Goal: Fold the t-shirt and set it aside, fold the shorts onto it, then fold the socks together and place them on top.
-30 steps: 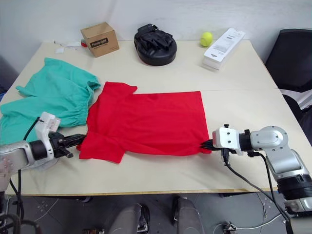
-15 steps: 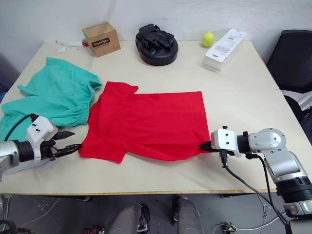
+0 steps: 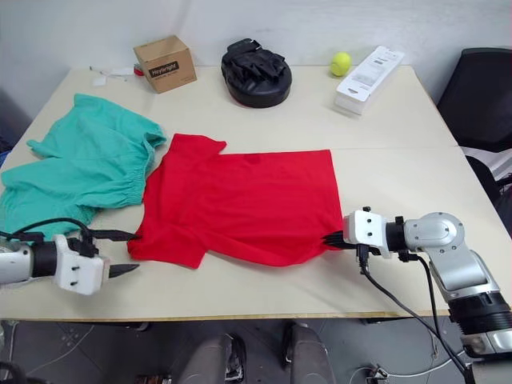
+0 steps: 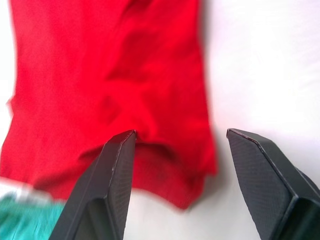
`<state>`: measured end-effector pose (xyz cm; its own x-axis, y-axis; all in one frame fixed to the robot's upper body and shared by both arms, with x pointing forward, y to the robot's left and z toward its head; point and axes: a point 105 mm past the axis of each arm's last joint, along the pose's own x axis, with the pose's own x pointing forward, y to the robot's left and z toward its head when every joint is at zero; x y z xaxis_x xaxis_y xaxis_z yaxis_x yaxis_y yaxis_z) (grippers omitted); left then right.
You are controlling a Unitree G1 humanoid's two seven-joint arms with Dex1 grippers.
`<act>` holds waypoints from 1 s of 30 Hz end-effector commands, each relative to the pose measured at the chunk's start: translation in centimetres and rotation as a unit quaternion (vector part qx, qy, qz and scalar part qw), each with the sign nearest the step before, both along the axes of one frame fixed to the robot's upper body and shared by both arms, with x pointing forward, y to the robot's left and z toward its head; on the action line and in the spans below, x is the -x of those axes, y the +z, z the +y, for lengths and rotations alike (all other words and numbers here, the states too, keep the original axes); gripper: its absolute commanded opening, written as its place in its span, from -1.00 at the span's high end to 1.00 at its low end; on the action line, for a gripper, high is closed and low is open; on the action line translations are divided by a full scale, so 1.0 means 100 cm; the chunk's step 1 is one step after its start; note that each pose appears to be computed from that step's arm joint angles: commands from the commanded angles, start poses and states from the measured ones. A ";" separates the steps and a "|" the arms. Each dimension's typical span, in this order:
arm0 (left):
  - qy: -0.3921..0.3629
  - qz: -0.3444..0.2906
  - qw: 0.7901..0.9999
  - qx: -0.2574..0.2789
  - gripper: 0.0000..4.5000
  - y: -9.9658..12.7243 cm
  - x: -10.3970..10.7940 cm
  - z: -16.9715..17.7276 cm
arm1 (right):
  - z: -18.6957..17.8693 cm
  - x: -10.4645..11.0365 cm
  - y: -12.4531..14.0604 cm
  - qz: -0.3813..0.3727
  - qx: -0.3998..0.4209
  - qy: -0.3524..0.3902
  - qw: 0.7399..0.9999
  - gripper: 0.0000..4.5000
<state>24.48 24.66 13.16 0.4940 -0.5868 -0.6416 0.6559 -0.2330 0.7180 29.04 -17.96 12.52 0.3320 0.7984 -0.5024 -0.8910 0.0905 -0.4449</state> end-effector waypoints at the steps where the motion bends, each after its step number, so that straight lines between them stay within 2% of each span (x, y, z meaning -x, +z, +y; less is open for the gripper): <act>1: -0.022 0.015 0.999 -0.026 -0.35 -0.012 0.006 0.000 | 0.001 0.002 0.010 -0.021 -0.014 -0.002 1.000 1.00; 6: -0.003 0.007 0.999 -0.049 -0.35 -0.024 -0.010 0.008 | 0.002 0.004 0.010 -0.021 -0.017 -0.006 1.000 1.00; 9: 0.003 0.001 0.999 -0.049 -0.13 -0.025 -0.017 0.008 | 0.001 0.005 0.010 -0.020 -0.019 -0.009 1.000 1.00; 17: 0.012 0.016 0.999 -0.032 0.99 -0.032 -0.026 0.005 | 0.003 0.006 0.010 -0.019 -0.023 -0.011 0.999 1.00; 22: 0.018 0.025 0.999 -0.017 0.99 -0.033 -0.028 0.001 | 0.003 0.005 0.011 -0.019 -0.022 -0.011 1.000 1.00; 23: 0.030 0.035 0.999 -0.001 0.99 -0.032 -0.028 0.002 | 0.002 0.006 0.012 -0.018 -0.021 -0.009 1.000 1.00; 26: 0.071 0.102 0.990 0.061 0.99 -0.026 -0.018 0.002 | 0.001 0.010 0.015 -0.005 -0.023 0.004 1.000 1.00; 30: 0.099 0.195 0.970 0.101 0.99 -0.024 0.001 0.002 | 0.002 0.016 0.015 0.011 -0.020 0.023 0.999 1.00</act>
<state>25.23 25.08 10.43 0.4051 -0.6188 -0.6730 0.8685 0.0303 0.4948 27.74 -17.70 12.58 0.2876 0.8229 -0.4901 -0.9147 0.0843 -0.3952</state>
